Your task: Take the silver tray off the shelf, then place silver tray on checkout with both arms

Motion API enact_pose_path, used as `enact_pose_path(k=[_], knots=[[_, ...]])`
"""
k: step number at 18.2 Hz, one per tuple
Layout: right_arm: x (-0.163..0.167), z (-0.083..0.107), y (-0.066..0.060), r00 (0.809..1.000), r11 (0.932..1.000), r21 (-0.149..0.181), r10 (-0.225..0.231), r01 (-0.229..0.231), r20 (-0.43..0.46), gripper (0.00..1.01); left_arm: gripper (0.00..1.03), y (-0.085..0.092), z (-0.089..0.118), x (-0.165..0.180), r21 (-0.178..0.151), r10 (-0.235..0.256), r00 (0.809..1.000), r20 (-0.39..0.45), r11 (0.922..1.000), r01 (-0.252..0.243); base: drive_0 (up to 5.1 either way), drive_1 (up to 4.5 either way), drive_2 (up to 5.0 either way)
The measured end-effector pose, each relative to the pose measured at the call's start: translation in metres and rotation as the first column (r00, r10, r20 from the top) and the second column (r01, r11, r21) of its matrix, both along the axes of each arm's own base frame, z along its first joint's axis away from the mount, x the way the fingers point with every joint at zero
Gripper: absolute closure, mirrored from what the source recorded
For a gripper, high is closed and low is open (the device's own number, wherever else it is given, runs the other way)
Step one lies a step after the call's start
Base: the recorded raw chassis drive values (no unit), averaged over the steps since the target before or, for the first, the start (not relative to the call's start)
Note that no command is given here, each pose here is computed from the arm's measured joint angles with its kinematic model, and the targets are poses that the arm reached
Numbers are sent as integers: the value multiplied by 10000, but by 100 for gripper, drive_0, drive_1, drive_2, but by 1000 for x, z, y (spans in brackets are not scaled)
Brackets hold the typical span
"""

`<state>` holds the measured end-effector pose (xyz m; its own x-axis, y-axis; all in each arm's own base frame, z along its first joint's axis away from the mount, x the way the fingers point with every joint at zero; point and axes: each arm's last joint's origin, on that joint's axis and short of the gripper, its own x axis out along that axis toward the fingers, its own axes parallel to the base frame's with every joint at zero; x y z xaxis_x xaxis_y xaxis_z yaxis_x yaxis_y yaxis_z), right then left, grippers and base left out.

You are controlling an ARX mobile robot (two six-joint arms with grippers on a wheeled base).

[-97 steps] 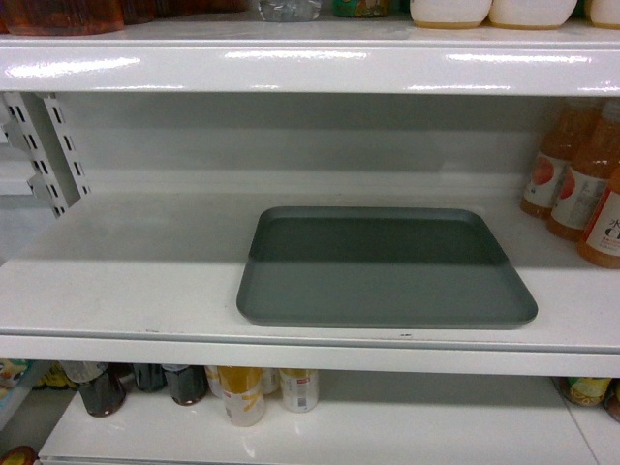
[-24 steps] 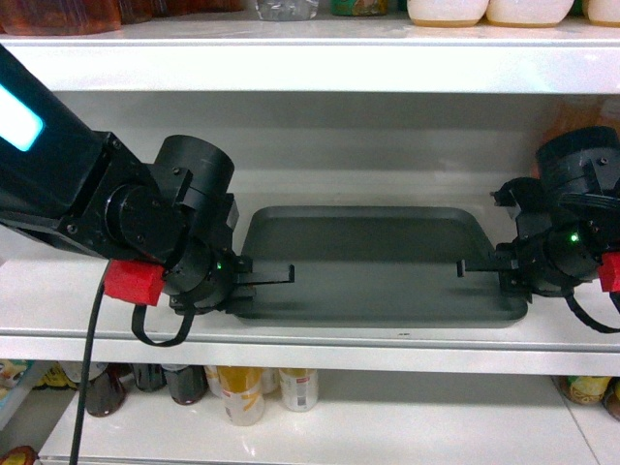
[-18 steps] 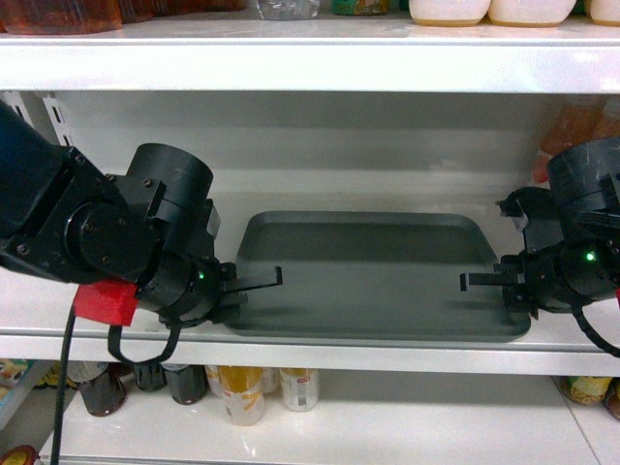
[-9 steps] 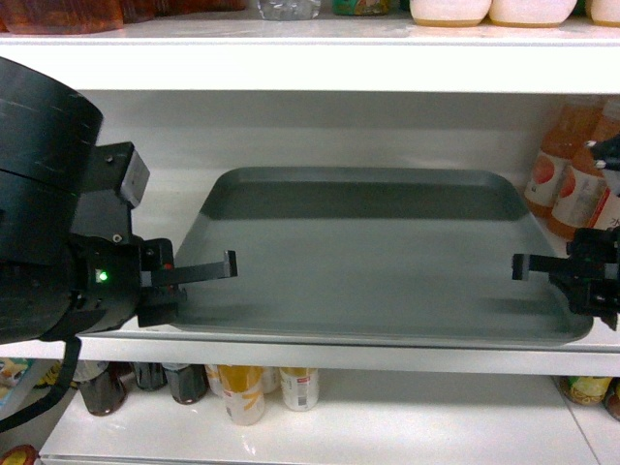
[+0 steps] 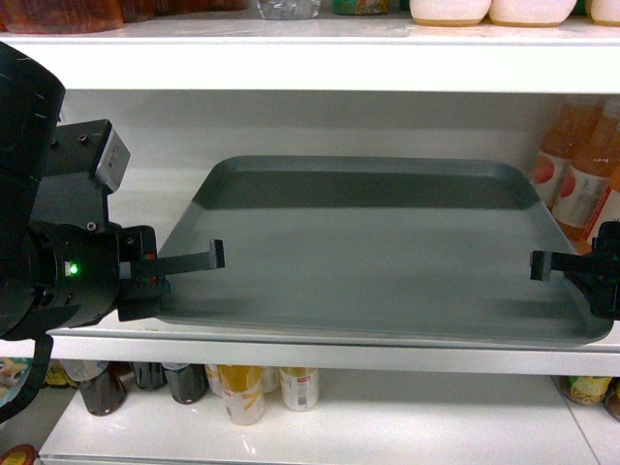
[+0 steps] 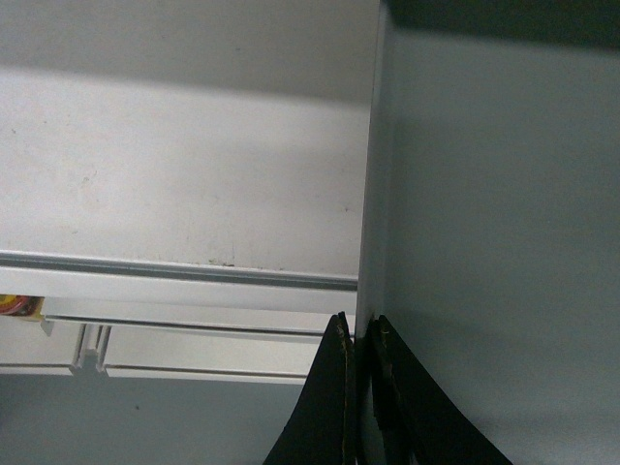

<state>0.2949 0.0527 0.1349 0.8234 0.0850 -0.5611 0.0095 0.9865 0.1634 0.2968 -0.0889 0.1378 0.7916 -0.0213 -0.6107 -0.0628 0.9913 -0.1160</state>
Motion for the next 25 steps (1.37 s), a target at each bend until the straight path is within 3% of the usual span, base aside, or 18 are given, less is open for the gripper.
enact_pose_path(k=[10,25], knots=[[0,0,0,10000,10000,-9,4,-4,-14,95,100,0,0,0,-1,11,10000,1,10000,-11,0,0,0],[0,0,0,10000,9999,89,-64,64,-2,97,100,0,-1,0,13,28,10000,0,10000,-28,9,-417,435]])
